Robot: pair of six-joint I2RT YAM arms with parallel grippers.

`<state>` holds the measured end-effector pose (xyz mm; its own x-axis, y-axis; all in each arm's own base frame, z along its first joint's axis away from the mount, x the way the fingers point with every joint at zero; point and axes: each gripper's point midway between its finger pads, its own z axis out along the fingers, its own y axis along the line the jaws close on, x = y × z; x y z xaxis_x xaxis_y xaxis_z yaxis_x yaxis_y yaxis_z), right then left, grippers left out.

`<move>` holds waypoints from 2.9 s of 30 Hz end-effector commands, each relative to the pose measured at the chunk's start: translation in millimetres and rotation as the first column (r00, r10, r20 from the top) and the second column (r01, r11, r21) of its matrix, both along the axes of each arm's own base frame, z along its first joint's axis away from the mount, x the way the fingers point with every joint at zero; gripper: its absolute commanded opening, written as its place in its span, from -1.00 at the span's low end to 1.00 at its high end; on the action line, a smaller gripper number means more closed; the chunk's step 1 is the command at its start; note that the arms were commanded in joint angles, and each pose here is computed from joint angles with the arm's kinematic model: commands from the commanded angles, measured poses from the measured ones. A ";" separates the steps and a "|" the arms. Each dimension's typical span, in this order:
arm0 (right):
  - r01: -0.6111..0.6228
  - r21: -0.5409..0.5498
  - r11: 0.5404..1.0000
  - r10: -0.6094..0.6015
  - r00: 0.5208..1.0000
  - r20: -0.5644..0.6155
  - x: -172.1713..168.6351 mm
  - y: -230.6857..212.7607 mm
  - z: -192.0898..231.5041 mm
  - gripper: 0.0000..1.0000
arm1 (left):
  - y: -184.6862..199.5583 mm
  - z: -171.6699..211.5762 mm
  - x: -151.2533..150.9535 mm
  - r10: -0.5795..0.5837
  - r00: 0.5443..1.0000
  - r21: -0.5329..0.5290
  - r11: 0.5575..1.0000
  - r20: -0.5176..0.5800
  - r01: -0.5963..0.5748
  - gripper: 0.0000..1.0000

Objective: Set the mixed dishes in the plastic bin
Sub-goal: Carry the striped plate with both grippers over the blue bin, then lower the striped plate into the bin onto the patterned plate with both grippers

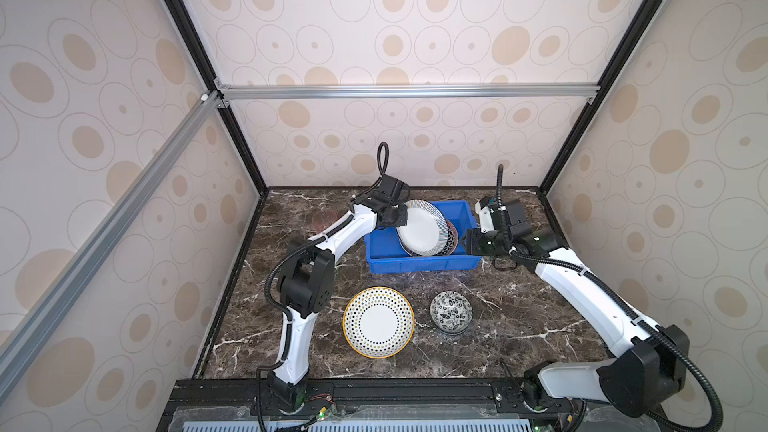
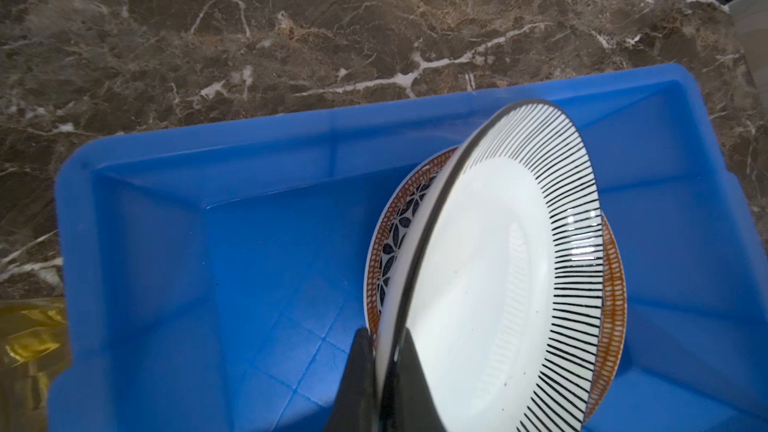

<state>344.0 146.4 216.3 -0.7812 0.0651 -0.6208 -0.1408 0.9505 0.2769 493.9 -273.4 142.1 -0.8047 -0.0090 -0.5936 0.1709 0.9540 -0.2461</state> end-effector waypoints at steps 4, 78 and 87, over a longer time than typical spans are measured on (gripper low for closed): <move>-0.003 0.006 1.000 0.003 1.000 -0.022 -0.3 0.5 -5.5 -0.04 | -15.3 53.3 26.3 0.026 0.990 -0.129 0.992 0.137 -0.009 -1.00; -0.053 0.127 0.990 0.065 0.993 -0.094 -5.9 24.0 -14.1 0.04 | -17.6 -84.7 -17.9 0.044 0.984 -0.051 0.997 -0.171 -0.053 -0.82; -0.054 0.139 0.989 0.069 0.992 -0.102 -8.7 24.9 -14.9 0.05 | -15.7 -93.0 -23.5 0.042 0.981 -0.042 0.998 -0.189 -0.051 -0.78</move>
